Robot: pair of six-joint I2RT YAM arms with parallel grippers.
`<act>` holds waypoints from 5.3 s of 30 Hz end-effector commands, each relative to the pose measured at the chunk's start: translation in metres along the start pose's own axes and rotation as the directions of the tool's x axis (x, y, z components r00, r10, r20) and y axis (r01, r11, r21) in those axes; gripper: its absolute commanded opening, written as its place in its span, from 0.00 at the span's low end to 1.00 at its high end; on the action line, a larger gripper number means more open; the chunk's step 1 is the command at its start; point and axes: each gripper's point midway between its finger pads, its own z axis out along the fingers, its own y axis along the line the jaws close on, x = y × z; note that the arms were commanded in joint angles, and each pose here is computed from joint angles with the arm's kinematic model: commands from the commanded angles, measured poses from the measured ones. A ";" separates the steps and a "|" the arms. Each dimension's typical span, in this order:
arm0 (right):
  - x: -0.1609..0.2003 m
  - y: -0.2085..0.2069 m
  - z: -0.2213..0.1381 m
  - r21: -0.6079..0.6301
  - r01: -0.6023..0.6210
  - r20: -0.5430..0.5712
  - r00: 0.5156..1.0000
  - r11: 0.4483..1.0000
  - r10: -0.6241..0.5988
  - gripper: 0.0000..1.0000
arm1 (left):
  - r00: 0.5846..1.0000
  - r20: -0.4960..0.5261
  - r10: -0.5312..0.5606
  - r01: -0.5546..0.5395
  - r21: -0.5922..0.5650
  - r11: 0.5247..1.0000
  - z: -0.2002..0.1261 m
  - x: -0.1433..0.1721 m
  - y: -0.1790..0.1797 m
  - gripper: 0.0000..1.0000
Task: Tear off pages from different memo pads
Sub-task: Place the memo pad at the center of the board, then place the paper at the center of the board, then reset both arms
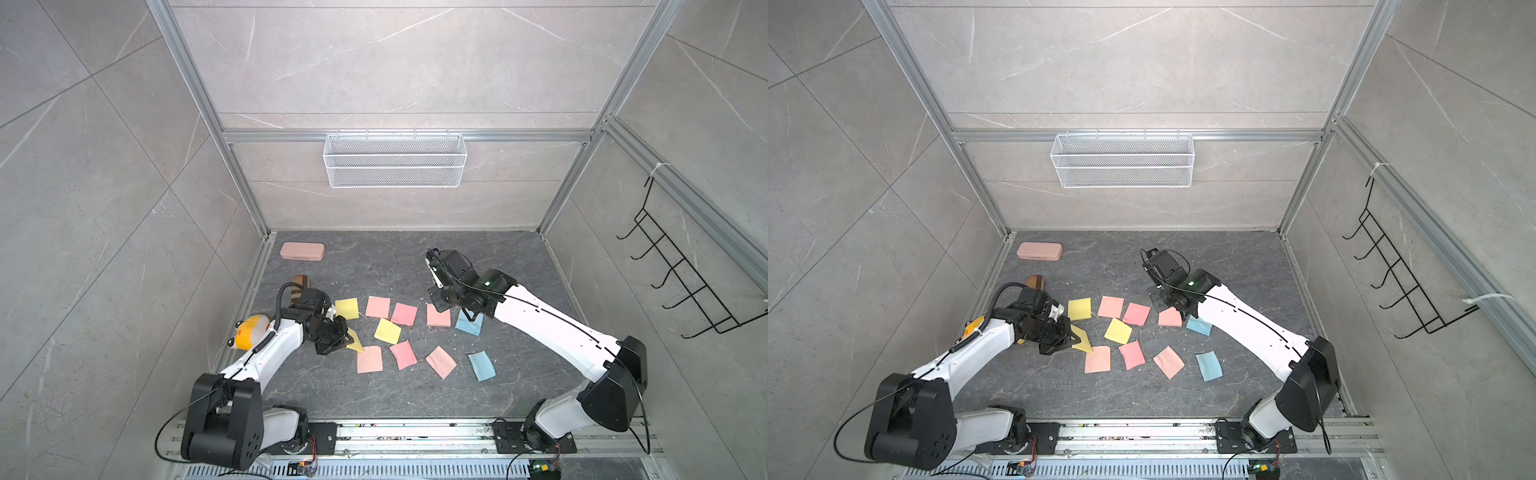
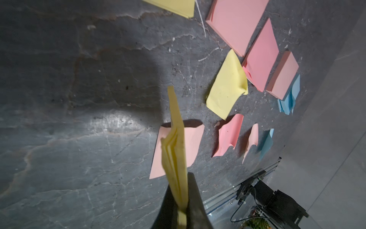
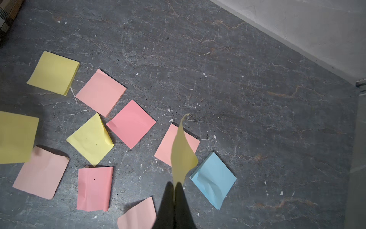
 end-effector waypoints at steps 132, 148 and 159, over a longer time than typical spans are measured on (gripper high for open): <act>0.116 -0.209 0.081 0.277 -0.462 0.597 0.770 0.843 0.226 0.99 | 0.350 0.734 0.582 -0.096 -0.590 0.802 -0.077 -0.185 0.095 1.00; 0.102 -0.182 0.062 0.377 -0.380 0.580 0.808 0.845 0.104 0.99 | 0.349 0.735 0.581 -0.096 -0.589 0.802 -0.078 -0.185 0.095 1.00; 0.119 -0.191 0.070 0.314 -0.436 0.619 0.768 0.843 0.166 0.99 | 0.347 0.735 0.582 -0.096 -0.589 0.802 -0.078 -0.185 0.094 1.00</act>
